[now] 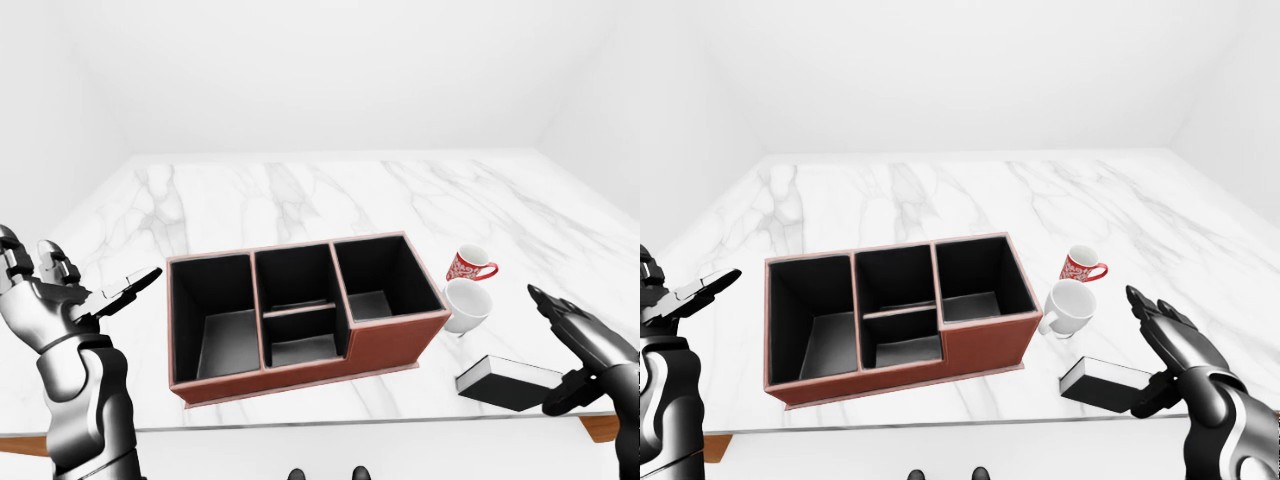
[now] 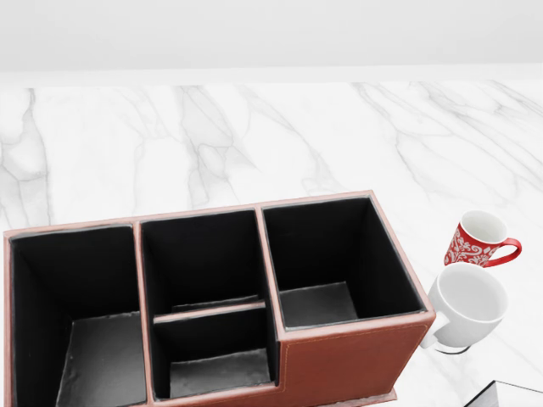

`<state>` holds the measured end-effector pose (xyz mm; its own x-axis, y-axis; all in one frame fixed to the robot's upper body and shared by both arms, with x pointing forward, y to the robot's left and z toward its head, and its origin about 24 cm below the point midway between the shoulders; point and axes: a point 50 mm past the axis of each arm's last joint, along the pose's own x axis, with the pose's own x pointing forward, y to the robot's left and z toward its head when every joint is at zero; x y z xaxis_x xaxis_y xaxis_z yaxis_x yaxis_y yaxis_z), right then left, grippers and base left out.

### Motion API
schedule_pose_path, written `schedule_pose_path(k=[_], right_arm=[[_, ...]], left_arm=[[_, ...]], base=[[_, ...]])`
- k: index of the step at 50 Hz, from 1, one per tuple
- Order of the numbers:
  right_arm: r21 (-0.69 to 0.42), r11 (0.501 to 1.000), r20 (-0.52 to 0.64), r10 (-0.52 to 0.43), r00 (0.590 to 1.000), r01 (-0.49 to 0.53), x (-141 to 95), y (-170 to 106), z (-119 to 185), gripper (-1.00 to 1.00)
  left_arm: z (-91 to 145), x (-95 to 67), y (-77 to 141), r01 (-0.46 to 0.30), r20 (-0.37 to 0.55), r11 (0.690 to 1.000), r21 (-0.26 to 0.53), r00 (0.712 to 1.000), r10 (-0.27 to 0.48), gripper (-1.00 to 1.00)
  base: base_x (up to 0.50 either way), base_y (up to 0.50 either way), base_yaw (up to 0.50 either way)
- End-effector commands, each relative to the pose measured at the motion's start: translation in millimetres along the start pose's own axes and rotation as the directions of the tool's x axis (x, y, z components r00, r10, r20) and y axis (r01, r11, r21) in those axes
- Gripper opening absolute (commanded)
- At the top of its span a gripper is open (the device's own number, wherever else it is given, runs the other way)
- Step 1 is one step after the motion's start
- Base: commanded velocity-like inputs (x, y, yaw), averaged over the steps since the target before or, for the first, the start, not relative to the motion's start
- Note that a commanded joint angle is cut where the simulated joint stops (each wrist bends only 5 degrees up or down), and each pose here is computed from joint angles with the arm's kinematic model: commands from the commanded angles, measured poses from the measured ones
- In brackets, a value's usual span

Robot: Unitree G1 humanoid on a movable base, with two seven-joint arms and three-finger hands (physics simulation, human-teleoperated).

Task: Pick up the book and place it in the right compartment of the caddy.

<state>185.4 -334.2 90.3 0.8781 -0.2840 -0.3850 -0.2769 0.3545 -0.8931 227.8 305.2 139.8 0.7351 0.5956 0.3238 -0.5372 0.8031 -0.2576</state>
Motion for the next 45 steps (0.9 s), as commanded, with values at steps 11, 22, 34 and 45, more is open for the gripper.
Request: schedule_pose_path(k=[11, 22, 34, 45], right_arm=[[-0.017, 0.998, -0.007, 0.058, 0.998, -0.058, 5.2, 13.2, 2.2, 1.00], [-0.031, 0.992, -0.007, 0.119, 0.993, -0.119, 6.5, 31.7, 7.8, 1.00], [-0.034, 0.993, 0.004, 0.111, 0.994, -0.111, 5.3, 32.1, 12.4, 1.00], [-0.037, 0.986, -0.009, 0.161, 0.987, -0.161, 9.8, 41.4, 9.0, 1.00]], left_arm=[[1.2, -0.6, 0.3, -0.002, 0.001, 1.000, 0.000, 1.000, 0.002, 1.00], [-0.3, 0.0, 1.4, -0.003, 0.000, 1.000, -0.002, 1.000, 0.003, 1.00], [-1.3, 0.1, 1.3, -0.003, -0.001, 1.000, -0.003, 1.000, 0.003, 1.00], [-0.8, -0.1, 1.4, -0.004, 0.000, 1.000, -0.002, 1.000, 0.004, 1.00]], base=[[0.00, 0.00, 0.00], [0.00, 0.00, 0.00], [0.00, 0.00, 0.00], [0.00, 0.00, 0.00]])
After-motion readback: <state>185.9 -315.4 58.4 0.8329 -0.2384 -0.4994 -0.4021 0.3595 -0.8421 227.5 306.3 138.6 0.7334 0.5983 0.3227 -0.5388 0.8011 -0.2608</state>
